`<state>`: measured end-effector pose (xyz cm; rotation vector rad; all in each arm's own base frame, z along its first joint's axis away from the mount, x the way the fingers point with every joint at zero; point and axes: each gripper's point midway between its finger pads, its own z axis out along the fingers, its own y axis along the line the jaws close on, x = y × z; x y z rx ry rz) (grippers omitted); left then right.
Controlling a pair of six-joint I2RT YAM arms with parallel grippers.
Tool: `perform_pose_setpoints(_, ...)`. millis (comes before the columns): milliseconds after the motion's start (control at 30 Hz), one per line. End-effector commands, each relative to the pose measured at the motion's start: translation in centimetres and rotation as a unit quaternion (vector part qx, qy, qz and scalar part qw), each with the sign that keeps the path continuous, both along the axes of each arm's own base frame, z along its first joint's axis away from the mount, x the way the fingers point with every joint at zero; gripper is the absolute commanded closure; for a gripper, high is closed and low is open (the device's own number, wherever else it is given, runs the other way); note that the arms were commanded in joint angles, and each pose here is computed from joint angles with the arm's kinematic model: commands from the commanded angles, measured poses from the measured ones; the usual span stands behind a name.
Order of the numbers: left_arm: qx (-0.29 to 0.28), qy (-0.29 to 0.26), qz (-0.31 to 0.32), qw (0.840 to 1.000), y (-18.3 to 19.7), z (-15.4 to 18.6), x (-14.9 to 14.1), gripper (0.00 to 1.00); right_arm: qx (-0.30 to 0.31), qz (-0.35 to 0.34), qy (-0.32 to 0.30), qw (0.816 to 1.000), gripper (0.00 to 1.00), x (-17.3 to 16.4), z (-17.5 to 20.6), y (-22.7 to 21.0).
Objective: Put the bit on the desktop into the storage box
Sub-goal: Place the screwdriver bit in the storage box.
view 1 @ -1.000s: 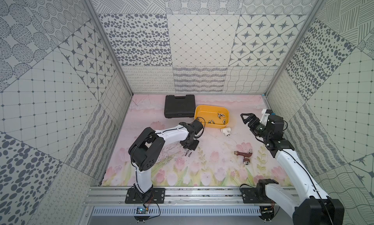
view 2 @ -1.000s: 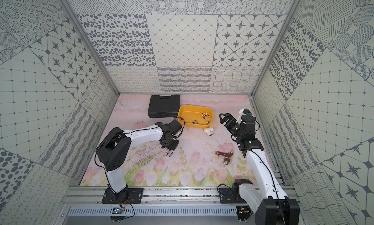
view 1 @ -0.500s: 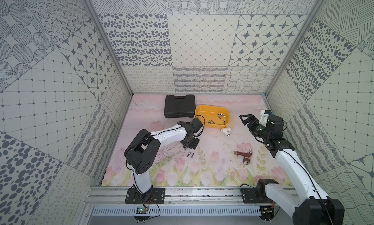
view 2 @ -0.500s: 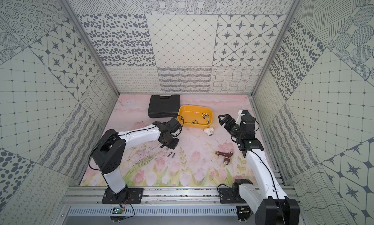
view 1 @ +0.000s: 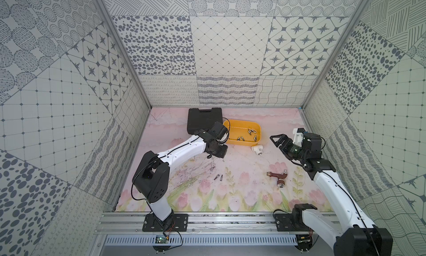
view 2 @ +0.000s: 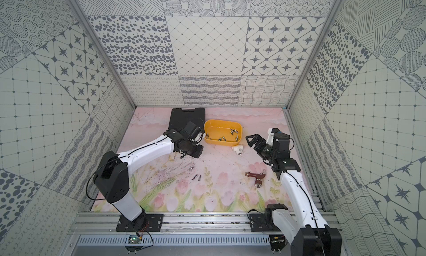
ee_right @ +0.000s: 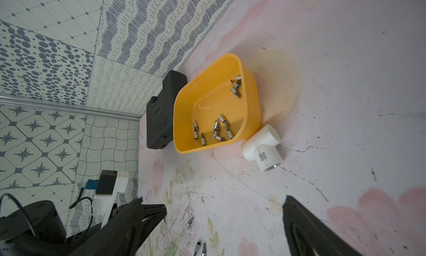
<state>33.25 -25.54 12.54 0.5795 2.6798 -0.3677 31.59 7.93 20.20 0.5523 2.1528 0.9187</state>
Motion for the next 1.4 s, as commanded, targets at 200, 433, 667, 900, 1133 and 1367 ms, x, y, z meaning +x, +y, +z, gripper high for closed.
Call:
perform_pose_setpoints(200,-0.059,-0.022,0.012,0.998,-1.3,4.5,4.5,0.89,-0.010,0.017,-0.018,1.000,0.03,0.4,0.7,0.6)
perform_pose_setpoints(433,-0.058,-0.048,0.005,0.997,-2.7,5.0,7.8,0.90,-0.007,0.013,-0.018,1.000,0.03,0.4,0.8,0.6)
perform_pose_setpoints(667,-0.064,-0.072,-0.007,0.995,-4.8,4.7,11.7,0.91,-0.013,0.008,-0.021,1.000,0.03,0.1,0.6,0.3)
perform_pose_setpoints(900,-0.089,-0.092,-0.016,0.992,-7.7,3.3,15.4,0.91,-0.011,0.011,-0.010,1.000,0.03,0.3,0.0,0.4)
perform_pose_setpoints(1133,-0.101,-0.091,-0.014,0.991,-9.5,0.9,17.8,0.91,-0.013,0.011,-0.007,1.000,0.03,0.3,-0.3,0.4)
perform_pose_setpoints(1367,-0.090,-0.077,-0.011,0.993,-9.9,-1.9,18.7,0.90,-0.014,0.012,-0.004,1.000,0.03,0.3,-0.5,0.4)
